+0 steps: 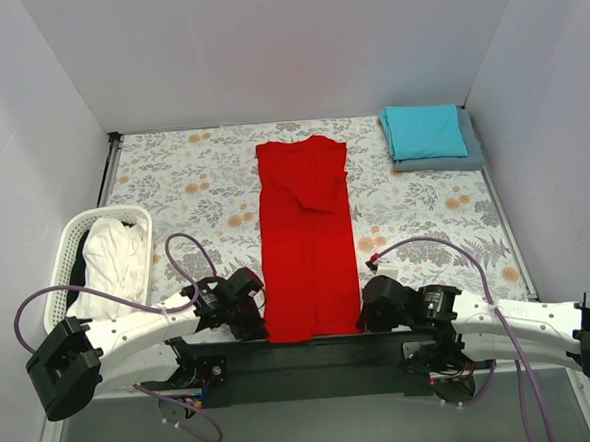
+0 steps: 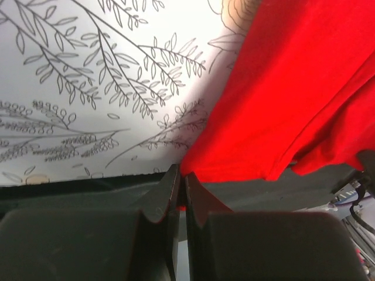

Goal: Fold and stack the t-shirts
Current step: Fold the tshirt

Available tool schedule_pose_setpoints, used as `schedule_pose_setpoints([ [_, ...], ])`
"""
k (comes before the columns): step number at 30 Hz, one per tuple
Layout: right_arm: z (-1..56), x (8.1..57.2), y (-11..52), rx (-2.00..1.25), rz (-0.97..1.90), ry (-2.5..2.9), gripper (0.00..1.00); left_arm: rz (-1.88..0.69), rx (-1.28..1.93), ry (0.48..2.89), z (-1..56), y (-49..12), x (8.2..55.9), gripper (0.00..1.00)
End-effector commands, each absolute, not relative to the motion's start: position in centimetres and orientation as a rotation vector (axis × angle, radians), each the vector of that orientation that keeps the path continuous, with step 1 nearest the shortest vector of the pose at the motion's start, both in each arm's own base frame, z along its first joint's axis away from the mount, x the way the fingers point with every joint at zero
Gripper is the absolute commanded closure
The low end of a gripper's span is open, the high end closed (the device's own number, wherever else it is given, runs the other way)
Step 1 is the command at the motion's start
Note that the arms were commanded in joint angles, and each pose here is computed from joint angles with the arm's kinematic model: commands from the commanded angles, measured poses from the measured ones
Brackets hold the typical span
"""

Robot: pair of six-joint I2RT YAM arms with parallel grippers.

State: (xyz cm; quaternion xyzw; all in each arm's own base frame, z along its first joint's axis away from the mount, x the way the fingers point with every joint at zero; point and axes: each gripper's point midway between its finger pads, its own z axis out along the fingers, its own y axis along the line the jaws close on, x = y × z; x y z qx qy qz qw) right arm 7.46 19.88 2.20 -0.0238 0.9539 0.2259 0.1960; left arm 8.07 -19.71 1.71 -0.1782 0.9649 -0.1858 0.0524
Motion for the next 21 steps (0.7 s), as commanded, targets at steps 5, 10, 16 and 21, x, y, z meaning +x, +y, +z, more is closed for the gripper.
schedule_pose_setpoints([
  [5, 7.2, 9.5, 20.5, -0.171, 0.555, 2.572, 0.99, -0.563, -0.514, 2.801, 6.0, -21.1, 11.3, 1.00],
  [10, 9.8, 14.0, 21.8, -0.253, 0.408, 2.529, 0.99, -0.499, -0.465, 2.746, 8.2, -23.6, 15.9, 1.00],
  [16, 12.2, 21.7, 22.8, -0.253, 0.344, 2.453, 0.99, -0.505, -0.544, 2.669, 8.5, -23.8, 23.2, 1.00],
  [21, 11.4, 26.6, 23.3, -0.242, 0.317, 2.450, 0.99, -0.505, -0.621, 2.608, 9.0, -23.9, 28.5, 1.00],
])
